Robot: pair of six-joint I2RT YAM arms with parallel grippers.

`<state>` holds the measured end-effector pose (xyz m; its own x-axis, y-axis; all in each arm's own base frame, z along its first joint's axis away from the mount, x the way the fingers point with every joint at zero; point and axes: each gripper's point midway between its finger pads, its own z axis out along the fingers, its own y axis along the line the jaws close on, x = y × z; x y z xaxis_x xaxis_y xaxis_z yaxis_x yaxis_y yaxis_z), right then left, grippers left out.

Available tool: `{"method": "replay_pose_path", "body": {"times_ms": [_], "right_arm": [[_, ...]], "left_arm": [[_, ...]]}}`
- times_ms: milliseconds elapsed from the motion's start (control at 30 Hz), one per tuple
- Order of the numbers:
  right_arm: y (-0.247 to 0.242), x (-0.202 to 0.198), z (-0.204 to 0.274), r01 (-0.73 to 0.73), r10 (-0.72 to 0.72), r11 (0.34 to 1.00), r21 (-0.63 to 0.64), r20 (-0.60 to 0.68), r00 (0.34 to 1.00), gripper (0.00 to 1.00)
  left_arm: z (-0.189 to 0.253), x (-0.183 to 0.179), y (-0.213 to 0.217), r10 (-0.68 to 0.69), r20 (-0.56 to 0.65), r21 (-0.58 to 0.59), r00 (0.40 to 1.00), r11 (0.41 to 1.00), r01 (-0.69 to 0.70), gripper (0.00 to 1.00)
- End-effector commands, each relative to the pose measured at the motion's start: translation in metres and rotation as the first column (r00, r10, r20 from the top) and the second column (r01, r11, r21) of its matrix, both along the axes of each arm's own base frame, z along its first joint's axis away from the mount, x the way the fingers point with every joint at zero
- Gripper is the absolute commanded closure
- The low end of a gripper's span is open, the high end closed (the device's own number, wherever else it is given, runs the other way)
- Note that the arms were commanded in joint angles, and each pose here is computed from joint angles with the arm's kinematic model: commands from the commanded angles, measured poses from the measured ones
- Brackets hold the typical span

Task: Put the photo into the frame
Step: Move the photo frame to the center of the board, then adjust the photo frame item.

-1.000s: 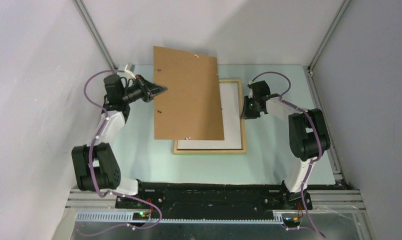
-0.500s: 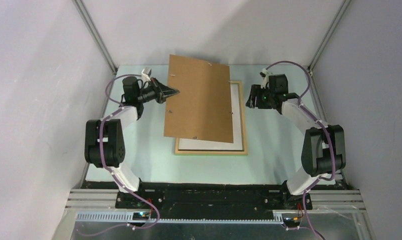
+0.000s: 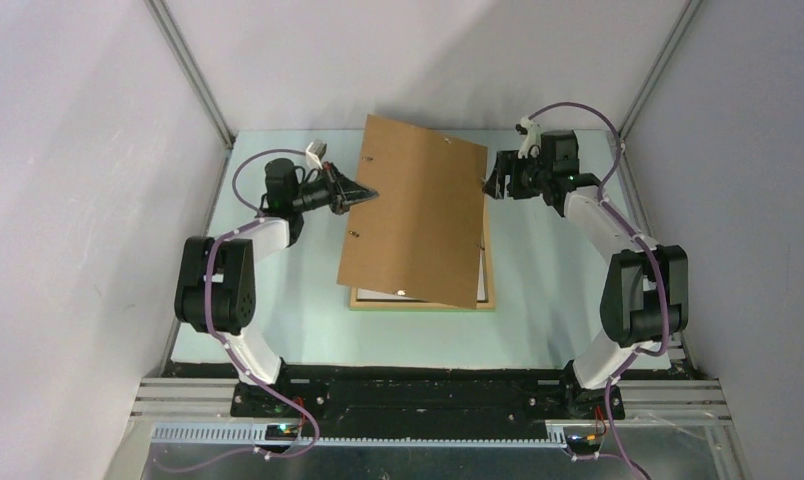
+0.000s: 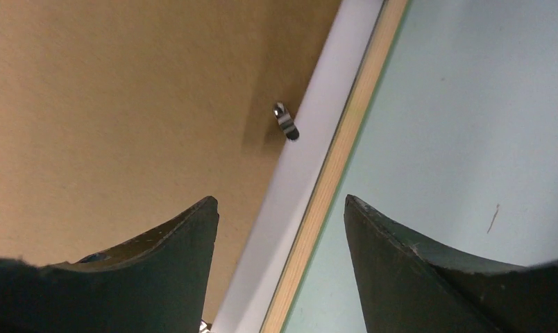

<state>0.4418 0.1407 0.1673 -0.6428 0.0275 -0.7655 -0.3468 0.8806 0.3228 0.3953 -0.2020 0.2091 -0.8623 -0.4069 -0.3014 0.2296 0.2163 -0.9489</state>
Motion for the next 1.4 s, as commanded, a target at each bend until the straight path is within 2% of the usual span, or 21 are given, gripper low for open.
{"method": "replay_pose_path", "body": {"times_ms": [0,167,767,1367], "right_arm": [[0.007,0.020,0.039,-0.056,0.052,0.998,0.026,0.122,0.991,0.29],[0.006,0.026,0.035,-0.066,0.064,0.998,0.013,0.091,0.994,0.29],[0.023,0.022,0.006,-0.109,0.123,0.980,0.167,-0.077,0.989,0.31],[0.048,-0.001,-0.011,-0.148,0.174,0.973,0.176,-0.141,0.975,0.33]], "left_arm": [[0.023,-0.014,-0.006,-0.057,0.124,-0.004,0.991,0.998,0.058,1.00],[0.022,-0.021,-0.009,-0.077,0.133,0.001,0.988,0.997,0.077,1.00],[0.021,-0.024,-0.017,-0.100,0.145,0.008,0.984,0.995,0.100,1.00],[0.022,-0.018,-0.019,-0.068,0.147,0.010,0.987,0.998,0.067,1.00]]}}
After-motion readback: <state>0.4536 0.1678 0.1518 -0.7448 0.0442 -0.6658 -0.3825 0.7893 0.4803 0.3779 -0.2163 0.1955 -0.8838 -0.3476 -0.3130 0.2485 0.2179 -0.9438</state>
